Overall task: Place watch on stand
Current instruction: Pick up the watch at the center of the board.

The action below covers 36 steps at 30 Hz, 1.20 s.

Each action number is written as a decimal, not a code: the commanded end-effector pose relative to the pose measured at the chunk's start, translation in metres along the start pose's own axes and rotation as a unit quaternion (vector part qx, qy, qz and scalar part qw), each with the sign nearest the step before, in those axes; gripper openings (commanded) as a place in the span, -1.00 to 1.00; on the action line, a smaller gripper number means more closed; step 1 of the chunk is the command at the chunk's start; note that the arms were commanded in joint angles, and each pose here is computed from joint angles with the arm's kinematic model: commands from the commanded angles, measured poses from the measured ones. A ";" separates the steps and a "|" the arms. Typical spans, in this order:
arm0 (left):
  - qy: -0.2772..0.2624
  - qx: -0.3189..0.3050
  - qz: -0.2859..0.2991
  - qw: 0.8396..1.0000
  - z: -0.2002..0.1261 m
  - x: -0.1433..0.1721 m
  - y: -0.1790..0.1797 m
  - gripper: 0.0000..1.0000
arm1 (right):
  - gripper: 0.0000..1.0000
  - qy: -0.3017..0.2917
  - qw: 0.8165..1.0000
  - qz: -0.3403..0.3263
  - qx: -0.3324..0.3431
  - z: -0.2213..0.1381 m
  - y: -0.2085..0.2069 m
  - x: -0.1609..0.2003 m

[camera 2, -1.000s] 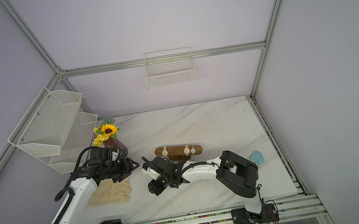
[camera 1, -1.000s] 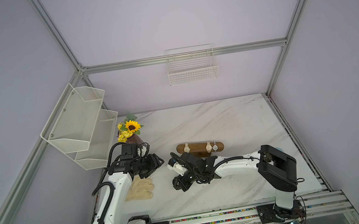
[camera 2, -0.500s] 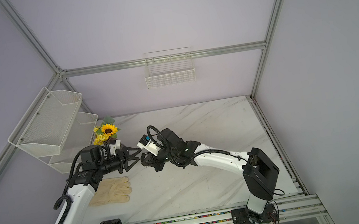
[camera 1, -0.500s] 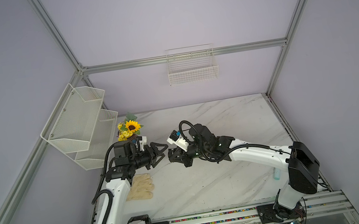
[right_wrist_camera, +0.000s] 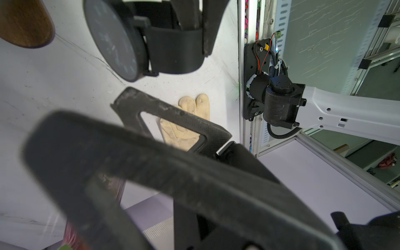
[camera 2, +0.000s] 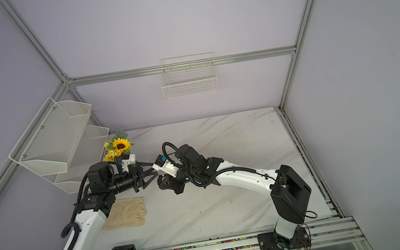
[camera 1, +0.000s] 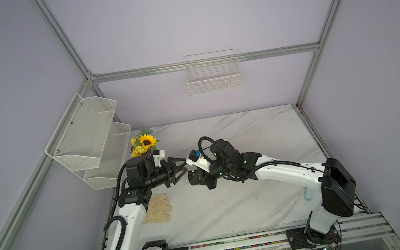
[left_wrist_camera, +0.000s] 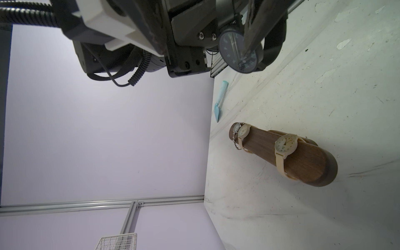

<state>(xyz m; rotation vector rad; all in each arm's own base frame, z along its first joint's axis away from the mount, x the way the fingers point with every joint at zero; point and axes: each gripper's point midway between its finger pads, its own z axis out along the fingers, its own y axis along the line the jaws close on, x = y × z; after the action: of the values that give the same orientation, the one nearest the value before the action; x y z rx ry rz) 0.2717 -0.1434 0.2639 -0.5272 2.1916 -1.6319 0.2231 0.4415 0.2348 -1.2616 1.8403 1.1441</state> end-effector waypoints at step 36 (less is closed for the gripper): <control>-0.001 0.047 -0.020 0.999 0.018 -0.017 -0.020 -0.45 | -1.00 0.016 0.999 -0.032 -0.012 0.016 -0.002 0.006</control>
<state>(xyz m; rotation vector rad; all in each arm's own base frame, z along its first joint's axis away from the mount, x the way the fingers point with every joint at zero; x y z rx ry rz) 0.2922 -0.1536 0.2580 -0.6278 2.1684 -1.7304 0.2333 0.4549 0.2297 -1.2964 1.8148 1.1229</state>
